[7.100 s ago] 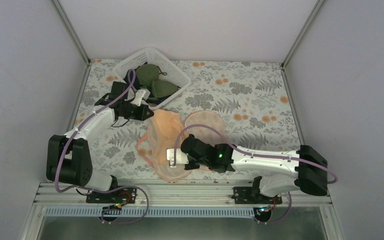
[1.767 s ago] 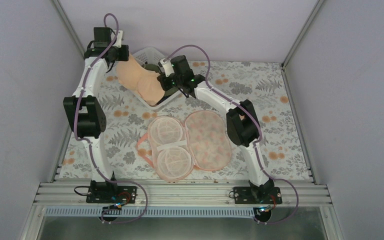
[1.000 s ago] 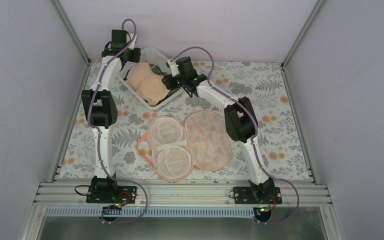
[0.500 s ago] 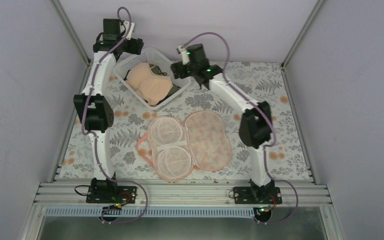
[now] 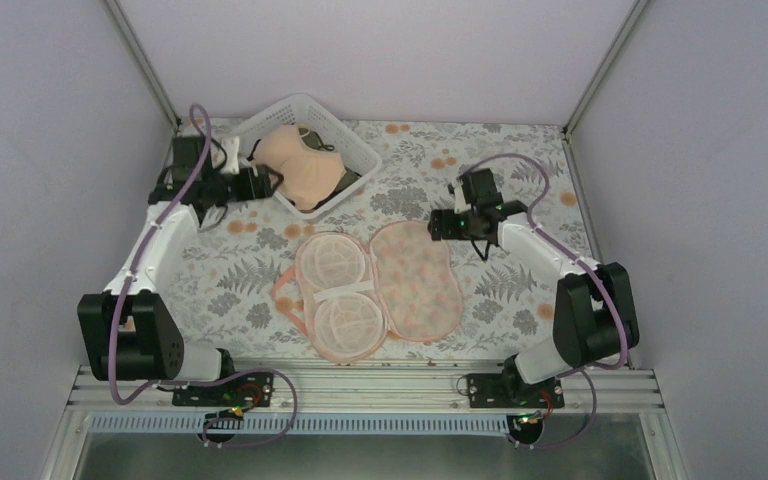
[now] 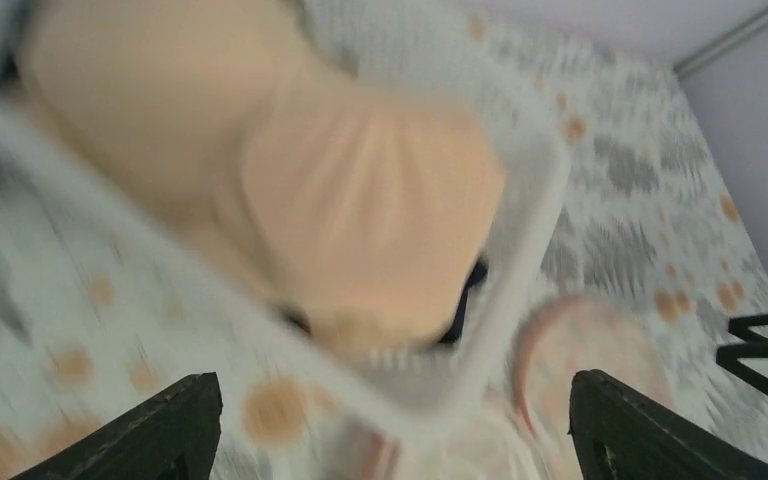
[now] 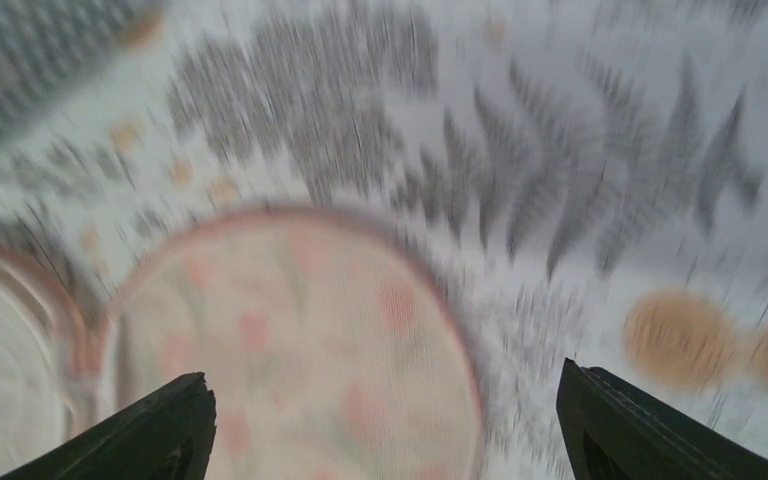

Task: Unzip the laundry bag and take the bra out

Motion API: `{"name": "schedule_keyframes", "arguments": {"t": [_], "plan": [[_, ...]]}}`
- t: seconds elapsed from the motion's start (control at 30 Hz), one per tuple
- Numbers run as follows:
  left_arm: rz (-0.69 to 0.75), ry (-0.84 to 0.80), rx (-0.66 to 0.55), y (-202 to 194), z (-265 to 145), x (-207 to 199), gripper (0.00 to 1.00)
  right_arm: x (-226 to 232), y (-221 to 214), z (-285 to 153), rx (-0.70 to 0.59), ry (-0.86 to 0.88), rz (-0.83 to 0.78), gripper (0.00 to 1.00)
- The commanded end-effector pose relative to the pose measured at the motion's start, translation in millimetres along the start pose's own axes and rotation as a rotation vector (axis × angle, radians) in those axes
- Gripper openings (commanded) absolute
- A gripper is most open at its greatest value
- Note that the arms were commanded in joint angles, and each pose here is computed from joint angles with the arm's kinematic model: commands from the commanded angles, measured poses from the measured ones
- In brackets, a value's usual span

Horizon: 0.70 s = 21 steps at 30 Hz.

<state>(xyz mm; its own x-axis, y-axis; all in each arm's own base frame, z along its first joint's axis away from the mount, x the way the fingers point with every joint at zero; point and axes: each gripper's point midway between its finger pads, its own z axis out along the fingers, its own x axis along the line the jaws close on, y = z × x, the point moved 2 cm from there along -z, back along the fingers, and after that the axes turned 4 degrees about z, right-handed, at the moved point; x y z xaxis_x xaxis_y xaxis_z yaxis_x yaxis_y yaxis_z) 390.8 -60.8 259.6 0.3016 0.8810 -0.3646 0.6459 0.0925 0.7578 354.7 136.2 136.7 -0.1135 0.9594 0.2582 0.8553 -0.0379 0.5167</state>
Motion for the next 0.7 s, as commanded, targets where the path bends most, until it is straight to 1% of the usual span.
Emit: {"name": "schedule_keyframes", "arguments": {"t": [0.0,0.13,0.27,0.33,0.4,0.47,0.53,0.6,0.67], "plan": [[-0.307,-0.090,0.129,-66,9,-7,0.85,-7,-41,1,0.087,0.032,0.098,0.87],[-0.412,-0.052,0.196,-120,7,-1,0.83,-17,-76,13,0.152,0.021,0.132,0.86],[-0.489,-0.103,0.272,-186,1,-16,0.82,-25,-94,20,0.183,0.007,0.151,0.86],[-0.558,-0.108,0.314,-229,-6,-19,0.80,-26,-98,25,0.198,0.004,0.152,0.82],[-0.602,-0.120,0.311,-257,-12,-23,0.78,-23,-104,29,0.227,0.031,0.147,0.77],[-0.605,-0.161,0.268,-262,-14,-28,0.76,-21,-109,33,0.248,0.047,0.151,0.74],[-0.582,-0.155,0.242,-259,-12,-27,0.76,-18,-111,36,0.257,0.069,0.147,0.69],[-0.564,-0.178,0.246,-259,-9,-32,0.75,-17,-113,40,0.268,0.080,0.147,0.62],[-0.557,-0.216,0.270,-264,-5,-41,0.75,-18,-113,42,0.270,0.078,0.145,0.60]]}}
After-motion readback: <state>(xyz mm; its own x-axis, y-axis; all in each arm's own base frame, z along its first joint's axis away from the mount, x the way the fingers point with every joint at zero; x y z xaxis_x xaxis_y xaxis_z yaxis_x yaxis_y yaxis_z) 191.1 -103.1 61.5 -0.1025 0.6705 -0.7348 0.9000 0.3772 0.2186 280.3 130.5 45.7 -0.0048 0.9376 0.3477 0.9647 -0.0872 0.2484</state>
